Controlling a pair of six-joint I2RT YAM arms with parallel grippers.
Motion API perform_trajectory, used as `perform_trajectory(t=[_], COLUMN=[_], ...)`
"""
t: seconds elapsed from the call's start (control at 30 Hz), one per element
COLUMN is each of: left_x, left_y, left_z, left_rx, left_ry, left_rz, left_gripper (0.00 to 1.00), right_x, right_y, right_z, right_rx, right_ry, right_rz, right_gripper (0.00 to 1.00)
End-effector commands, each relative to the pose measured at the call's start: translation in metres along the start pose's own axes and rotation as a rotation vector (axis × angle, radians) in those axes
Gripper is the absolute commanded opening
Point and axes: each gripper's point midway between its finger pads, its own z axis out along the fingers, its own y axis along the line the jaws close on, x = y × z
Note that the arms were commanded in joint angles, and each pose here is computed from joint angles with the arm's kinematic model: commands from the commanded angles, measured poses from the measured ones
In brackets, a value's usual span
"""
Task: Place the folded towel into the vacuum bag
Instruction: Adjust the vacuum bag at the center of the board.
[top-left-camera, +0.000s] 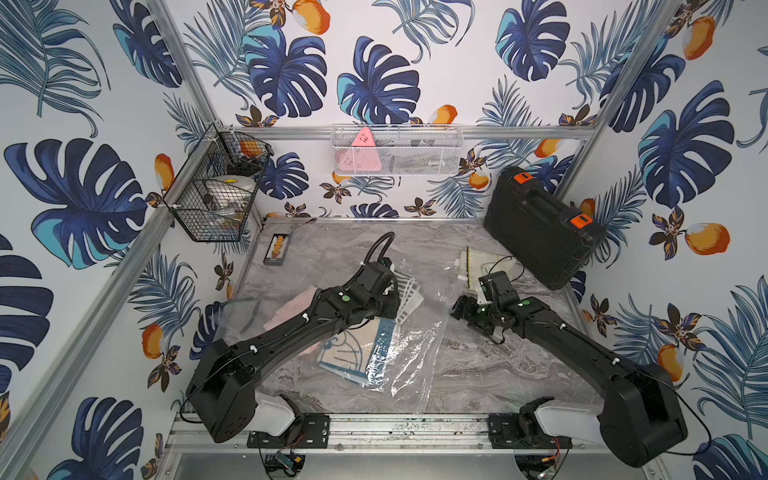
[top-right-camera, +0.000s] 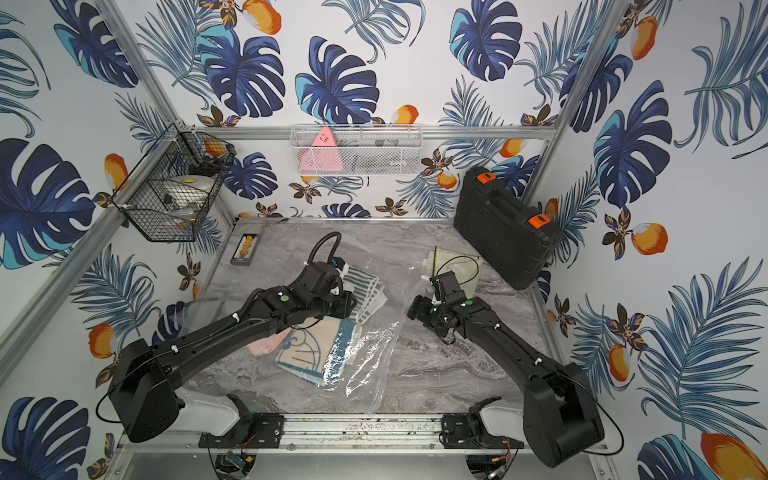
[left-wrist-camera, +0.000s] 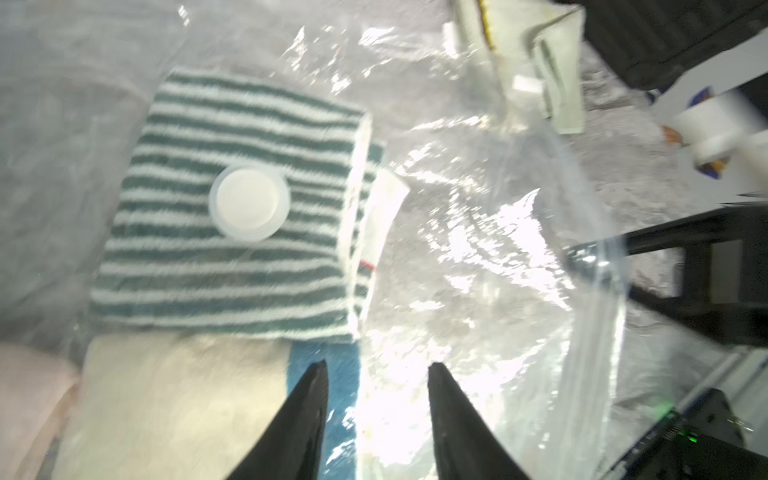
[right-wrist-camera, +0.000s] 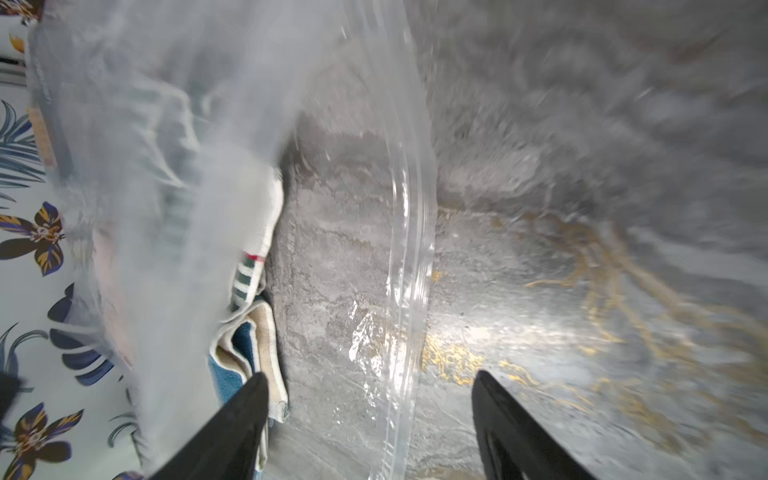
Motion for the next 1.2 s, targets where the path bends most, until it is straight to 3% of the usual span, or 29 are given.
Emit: perform_trajectory(t=[0.0,0.1,0.27,0.43,0.63,0.77,0.83,0.9,1.07,1.17], left_x=[0.004,0.029,0.063,0.091,0.105,0.114,0.117,0.119,0.119,0.120], left_y=[0.012,0.014,0.014,0.019,0.027,0.033,0.036,0.038,0.049,0.063], left_z=[0.007,0.016,0.015,0.018,0.021,0.024,0.026,0.029,0.032,0.034], left_rx=[-0.040,-0.044,-0.062,-0.077,-0.088,-0.094,-0.104,-0.110,-0.153,-0.193], left_ry=[-0.023,0.041,0.080,0.112,0.123,0.125,0.126,0.128,0.106,0.090], left_rz=[-0.097,-0.125,-0.131,-0.158,-0.198,-0.231,-0.240,-0.243,-0.249,-0.270], left_gripper=[0.45,0.44,0.44,0.45,0.45,0.45,0.45,0.45,0.45,0.45], right_x=[-0.022,-0.049,-0.091,-0.123,-0.115,-0.106,-0.105,-0.107,-0.097,-0.074], right_y=[-0.018,0.028,0.085,0.095,0.091,0.087,0.089,0.086,0.080,0.063], right_z=[-0.030,-0.019,0.052,0.127,0.189,0.191,0.188,0.186,0.184,0.176], right_rx=[0.180,0.104,0.048,0.064,0.003,-0.007,-0.026,-0.001,0.005,0.041], right_ry=[-0.065,-0.027,0.090,0.181,0.353,0.374,0.358,0.341,0.383,0.401], right_rz=[-0.143,-0.244,-0.345,-0.383,-0.385,-0.402,-0.414,-0.423,-0.391,-0.328], right_gripper=[0.77,0.77,0.88,0.93,0.92,0.82,0.69,0.65,0.24,0.17])
